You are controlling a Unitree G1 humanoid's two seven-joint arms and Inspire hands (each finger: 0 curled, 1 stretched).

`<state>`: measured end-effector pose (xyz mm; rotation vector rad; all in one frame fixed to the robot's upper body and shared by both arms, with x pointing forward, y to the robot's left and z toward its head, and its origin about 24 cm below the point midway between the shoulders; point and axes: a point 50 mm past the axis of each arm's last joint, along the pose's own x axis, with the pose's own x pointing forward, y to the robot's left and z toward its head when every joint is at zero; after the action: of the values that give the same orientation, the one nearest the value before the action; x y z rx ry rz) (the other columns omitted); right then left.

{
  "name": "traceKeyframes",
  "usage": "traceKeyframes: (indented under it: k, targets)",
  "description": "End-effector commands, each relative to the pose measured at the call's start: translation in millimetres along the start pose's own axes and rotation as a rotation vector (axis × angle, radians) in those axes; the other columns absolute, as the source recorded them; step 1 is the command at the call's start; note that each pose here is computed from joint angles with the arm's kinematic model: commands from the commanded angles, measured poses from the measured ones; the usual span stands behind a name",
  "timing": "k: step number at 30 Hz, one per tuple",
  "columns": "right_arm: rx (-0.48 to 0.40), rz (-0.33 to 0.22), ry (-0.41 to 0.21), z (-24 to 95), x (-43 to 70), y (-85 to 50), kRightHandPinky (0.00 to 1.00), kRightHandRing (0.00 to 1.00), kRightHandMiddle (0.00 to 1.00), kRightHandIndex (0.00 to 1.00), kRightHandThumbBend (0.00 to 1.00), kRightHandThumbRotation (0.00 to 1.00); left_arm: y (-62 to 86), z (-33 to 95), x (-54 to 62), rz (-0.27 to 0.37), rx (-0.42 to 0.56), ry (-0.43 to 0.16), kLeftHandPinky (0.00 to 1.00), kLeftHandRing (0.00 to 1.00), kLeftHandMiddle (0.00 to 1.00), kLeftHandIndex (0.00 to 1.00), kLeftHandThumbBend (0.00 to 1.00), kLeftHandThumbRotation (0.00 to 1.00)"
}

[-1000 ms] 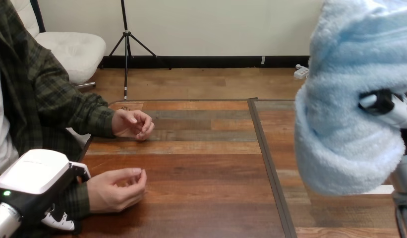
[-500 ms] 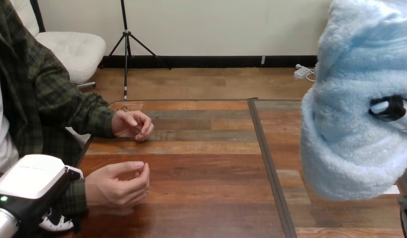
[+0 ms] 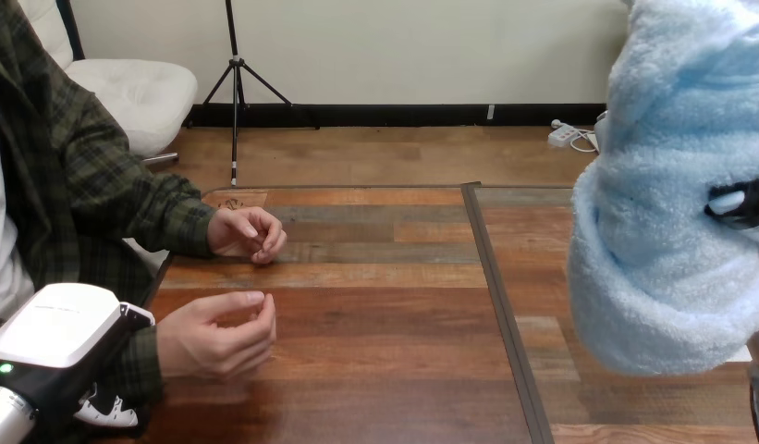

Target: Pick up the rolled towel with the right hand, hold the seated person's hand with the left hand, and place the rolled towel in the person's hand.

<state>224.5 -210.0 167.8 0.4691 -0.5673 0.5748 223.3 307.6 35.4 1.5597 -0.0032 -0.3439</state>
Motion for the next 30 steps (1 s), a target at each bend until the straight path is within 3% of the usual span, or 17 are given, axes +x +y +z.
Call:
traceKeyframes:
  k: [1,10,15,30]
  targets:
    - [-0.023,0.048,-0.036,8.0,8.5,4.7,0.00,0.08,0.20,0.23,0.78,0.00,9.3,4.4,5.3,0.053,-0.024,-0.020,0.34,0.38,0.43,0.46,0.85,0.00]
    - [-0.049,0.031,-0.030,0.6,9.4,5.3,0.00,0.08,0.21,0.24,0.77,0.00,13.9,11.2,5.3,0.123,-0.076,-0.053,0.33,0.36,0.41,0.44,0.84,0.00]
    - [-0.055,0.029,-0.009,-5.1,9.6,6.1,0.00,0.09,0.21,0.26,0.76,0.00,16.9,14.9,5.3,0.131,-0.101,-0.055,0.32,0.36,0.41,0.44,0.82,0.00]
    - [-0.059,0.025,0.077,-39.9,12.9,2.5,0.04,0.12,0.23,0.28,0.78,0.00,31.8,35.7,3.0,0.243,-0.152,-0.097,0.32,0.34,0.39,0.42,0.84,0.00]
